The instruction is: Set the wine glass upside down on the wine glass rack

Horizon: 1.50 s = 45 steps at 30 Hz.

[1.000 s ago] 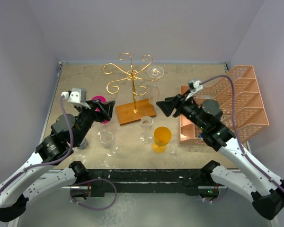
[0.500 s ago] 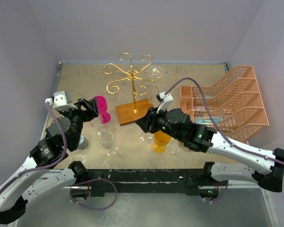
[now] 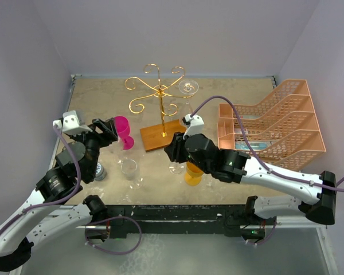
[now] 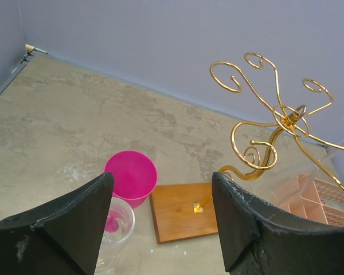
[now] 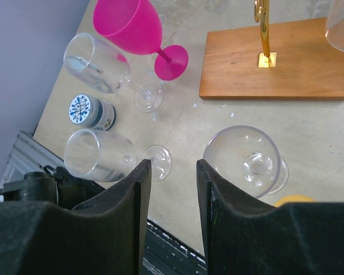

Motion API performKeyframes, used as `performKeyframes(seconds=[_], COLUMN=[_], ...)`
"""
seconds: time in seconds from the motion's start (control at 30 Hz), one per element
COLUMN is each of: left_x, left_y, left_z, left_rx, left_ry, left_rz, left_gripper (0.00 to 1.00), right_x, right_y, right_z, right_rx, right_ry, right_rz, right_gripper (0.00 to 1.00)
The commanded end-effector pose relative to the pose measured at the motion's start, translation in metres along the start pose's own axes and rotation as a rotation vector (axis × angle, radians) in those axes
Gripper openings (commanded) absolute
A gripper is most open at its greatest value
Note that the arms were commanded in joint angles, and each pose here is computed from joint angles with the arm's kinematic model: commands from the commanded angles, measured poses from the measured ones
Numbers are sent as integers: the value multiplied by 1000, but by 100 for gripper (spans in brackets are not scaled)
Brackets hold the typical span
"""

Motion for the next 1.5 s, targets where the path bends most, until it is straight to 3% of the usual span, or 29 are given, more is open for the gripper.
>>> performKeyframes(seconds=[0.0, 0.37, 0.73, 1.1, 1.4, 1.47], left_x=[-12, -12, -12, -13, -14, -14], left_y=[-3, -1, -2, -3, -2, -2], left_z=[-3, -4, -5, -5, -6, -6], left_rx=[5, 3, 18, 21, 17, 16], left_ry=[-27, -31, -25, -26, -30, -30], left_rz=[-45, -53, -66, -68, -67, -68], left_gripper=[66, 66, 66, 66, 66, 66], right_x=[-26, -1, 7, 17, 18, 15], right_y=[-2, -9, -6, -16, -28, -28], right_z=[-5, 18, 26, 30, 33, 32], right_rx=[43, 106, 102, 162, 237, 243], right_ry=[-88, -30, -4, 35, 44, 37], right_rz=[47, -47, -68, -118, -186, -188], right_gripper=[39, 39, 20, 25, 20, 14])
Point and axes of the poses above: each gripper's point midway between its finger pads, its own z axis out along the fingers, its own y axis along the line the jaws close on, x = y × z, the point moved 3 cm from there along -z, back along the fingers, and after that the axes turned 11 degrees about -z, right-handed, at the moved point
